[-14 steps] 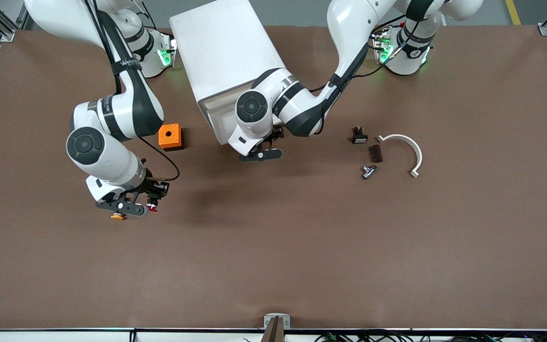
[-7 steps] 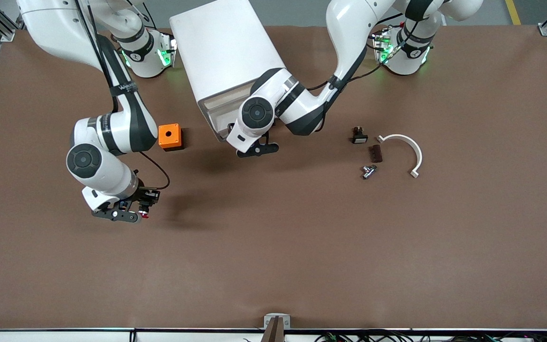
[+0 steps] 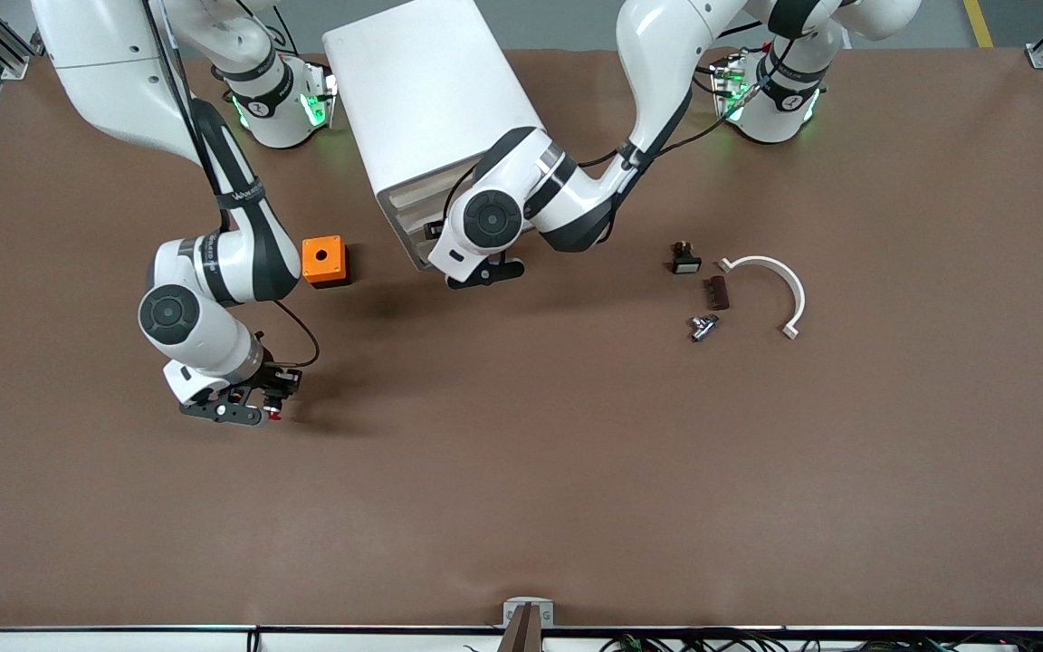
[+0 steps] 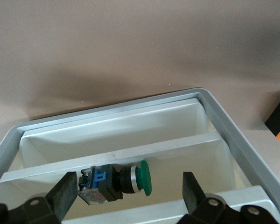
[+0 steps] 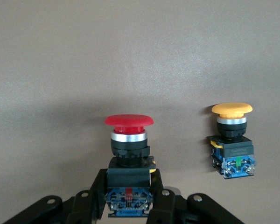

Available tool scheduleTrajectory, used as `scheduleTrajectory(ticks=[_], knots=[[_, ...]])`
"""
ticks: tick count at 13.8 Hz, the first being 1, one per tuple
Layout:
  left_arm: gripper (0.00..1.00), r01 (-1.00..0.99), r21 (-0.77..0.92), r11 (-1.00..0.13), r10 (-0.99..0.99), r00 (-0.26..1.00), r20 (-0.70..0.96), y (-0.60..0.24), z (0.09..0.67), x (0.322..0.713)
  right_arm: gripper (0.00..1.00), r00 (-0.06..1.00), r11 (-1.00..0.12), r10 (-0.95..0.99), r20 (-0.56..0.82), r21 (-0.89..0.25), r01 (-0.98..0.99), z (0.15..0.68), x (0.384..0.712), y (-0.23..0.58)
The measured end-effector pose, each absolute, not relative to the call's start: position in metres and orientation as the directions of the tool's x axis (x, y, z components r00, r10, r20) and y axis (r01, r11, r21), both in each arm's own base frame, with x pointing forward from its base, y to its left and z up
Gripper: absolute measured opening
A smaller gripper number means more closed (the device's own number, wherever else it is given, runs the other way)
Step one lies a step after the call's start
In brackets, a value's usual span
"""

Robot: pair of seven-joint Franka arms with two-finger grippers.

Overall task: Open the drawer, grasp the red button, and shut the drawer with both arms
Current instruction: 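Place the red button while the left gripper pushes the drawer shut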

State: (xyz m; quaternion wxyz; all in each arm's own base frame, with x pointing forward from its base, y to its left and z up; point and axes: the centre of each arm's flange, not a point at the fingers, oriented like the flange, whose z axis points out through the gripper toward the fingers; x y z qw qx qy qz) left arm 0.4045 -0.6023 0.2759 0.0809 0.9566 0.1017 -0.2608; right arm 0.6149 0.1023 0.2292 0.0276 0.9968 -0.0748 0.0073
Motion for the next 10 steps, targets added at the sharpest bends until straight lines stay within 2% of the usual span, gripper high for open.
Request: scheduleTrajectory(ticks=[10], knots=[[1.00,0.243,0.103,-0.965,0.153,0.833,-0.531,-0.603,0.274,0.402,0.41,0.988,-0.987,-0.149,0.039,0.049,-0.151,0.211,0.609,0.086]])
